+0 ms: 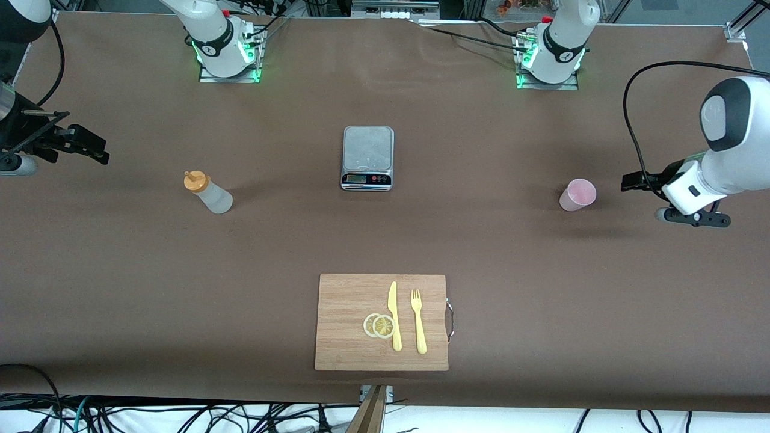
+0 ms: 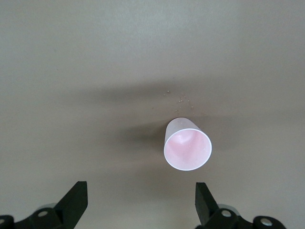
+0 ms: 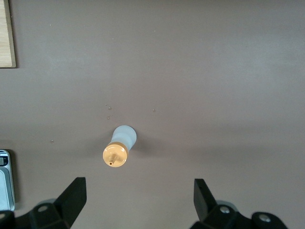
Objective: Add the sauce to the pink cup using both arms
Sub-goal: 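Move the left gripper to the pink cup and lower around it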
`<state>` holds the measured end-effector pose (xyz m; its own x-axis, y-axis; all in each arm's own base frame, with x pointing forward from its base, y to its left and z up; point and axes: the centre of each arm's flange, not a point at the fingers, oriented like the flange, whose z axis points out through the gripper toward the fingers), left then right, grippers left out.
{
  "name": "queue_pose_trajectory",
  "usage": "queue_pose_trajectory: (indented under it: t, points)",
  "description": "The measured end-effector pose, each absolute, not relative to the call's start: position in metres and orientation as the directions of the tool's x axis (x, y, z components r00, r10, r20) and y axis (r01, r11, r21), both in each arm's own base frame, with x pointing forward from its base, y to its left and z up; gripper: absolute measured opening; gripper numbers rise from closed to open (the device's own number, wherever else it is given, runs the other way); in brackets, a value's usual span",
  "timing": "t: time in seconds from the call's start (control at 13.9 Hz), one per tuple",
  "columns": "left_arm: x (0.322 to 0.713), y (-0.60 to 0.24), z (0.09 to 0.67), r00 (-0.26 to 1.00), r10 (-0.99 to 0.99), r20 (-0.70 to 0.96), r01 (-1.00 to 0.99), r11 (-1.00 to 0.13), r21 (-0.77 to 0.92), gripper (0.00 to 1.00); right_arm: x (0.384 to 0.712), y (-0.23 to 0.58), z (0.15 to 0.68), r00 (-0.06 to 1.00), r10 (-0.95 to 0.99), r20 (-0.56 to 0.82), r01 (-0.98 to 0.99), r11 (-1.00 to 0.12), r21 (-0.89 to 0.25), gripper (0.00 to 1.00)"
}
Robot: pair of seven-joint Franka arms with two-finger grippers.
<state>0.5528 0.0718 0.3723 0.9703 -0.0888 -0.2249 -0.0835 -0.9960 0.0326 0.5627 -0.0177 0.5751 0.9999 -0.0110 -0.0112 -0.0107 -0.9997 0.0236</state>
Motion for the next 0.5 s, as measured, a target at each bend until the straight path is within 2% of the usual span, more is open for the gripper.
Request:
queue_pose_trajectory:
  t: [0.5]
  points:
    - [0.517,0.068,0.321,0.986,-0.091,-0.142,-0.089,-0.996,0.021,0.95,0.563,-0.018,0.575,1.000,-0.011,-0.011,-0.011,-1.000,0.022,1.00]
